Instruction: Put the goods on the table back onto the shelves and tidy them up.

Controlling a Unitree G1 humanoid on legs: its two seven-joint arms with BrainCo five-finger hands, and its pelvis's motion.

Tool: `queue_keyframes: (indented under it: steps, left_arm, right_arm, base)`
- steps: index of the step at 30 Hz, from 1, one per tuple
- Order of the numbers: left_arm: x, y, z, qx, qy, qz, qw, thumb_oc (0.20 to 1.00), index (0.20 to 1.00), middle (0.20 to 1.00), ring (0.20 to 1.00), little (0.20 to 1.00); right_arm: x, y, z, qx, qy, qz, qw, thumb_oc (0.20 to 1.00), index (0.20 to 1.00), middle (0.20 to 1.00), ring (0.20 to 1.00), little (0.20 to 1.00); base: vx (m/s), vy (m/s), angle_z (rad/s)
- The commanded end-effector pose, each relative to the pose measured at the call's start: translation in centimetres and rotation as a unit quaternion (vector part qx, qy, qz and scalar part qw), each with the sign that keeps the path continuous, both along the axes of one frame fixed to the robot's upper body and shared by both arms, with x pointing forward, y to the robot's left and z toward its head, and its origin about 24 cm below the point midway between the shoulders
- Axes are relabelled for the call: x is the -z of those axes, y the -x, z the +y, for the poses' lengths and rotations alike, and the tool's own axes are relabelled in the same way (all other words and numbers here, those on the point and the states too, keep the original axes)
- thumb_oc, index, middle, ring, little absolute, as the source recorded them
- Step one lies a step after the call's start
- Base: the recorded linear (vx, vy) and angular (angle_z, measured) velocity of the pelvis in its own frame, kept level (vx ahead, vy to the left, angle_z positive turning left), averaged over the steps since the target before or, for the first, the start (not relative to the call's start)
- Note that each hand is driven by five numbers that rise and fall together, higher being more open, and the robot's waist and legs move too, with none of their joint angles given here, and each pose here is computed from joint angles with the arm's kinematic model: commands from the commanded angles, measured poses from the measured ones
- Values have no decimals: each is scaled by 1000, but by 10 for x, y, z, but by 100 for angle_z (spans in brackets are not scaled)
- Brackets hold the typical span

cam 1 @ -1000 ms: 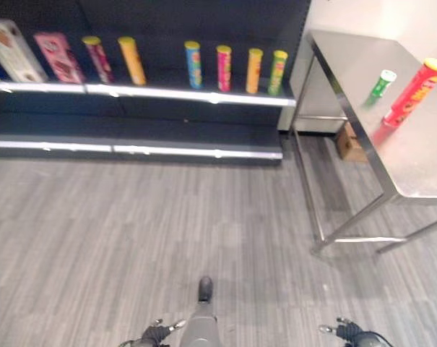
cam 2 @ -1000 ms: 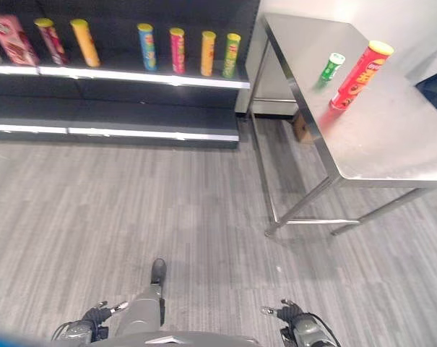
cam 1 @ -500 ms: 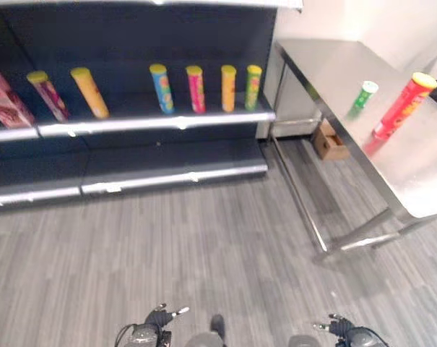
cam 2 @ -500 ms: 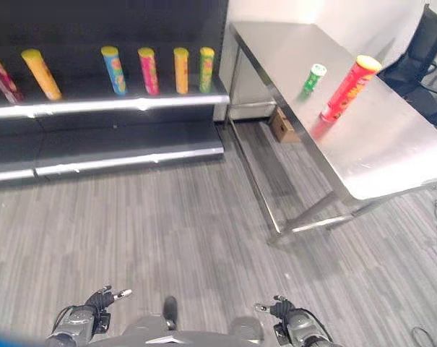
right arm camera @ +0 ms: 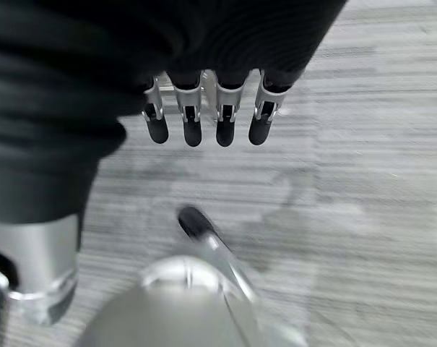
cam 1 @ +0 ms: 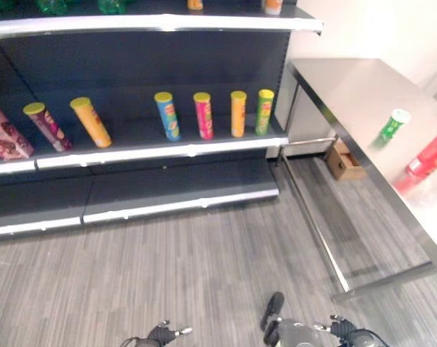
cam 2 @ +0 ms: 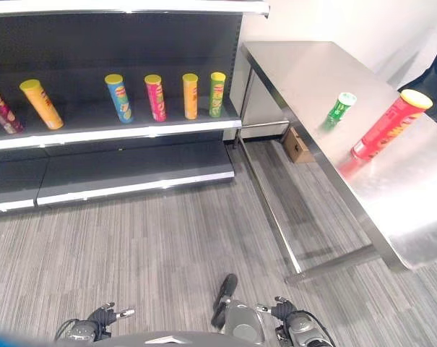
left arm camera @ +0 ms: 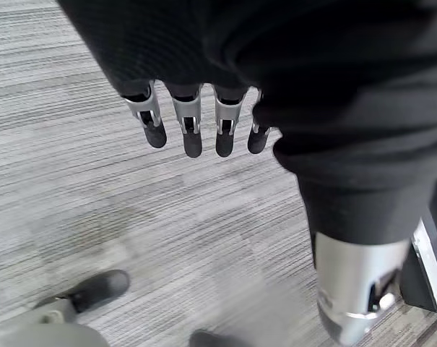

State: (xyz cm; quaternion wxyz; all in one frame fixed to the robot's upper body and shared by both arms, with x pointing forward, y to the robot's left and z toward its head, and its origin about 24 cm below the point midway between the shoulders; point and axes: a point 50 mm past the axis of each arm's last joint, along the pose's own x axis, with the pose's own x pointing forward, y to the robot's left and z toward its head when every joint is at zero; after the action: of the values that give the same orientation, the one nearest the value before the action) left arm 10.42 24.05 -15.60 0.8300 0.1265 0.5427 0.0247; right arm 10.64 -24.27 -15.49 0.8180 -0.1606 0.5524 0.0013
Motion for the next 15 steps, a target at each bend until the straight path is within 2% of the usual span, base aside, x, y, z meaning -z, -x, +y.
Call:
queue_keyframes:
  steps: [1,7,15]
  left_arm:
    - [-6,-16,5,33,-13,-19,999,1000,1000,1000,1000,1000]
    - [-8,-23,4,16,-8,-34,999,1000,1000,1000,1000,1000]
    - [-7,-20,3,-5,-7,-42,999,1000,1000,1000,1000,1000]
  right_arm:
    - [-6,-4,-17,11,24,-11,1000,1000,1000,1000,1000,1000]
    - [-10,-7,-28,24,39,-15,999,1000,1000,1000,1000,1000]
    - [-9,-5,-27,17,41,-13,999,1000,1000,1000,1000,1000]
  base:
    - [244,-113,47]
    - [165,-127,-37]
    - [145,141,-66]
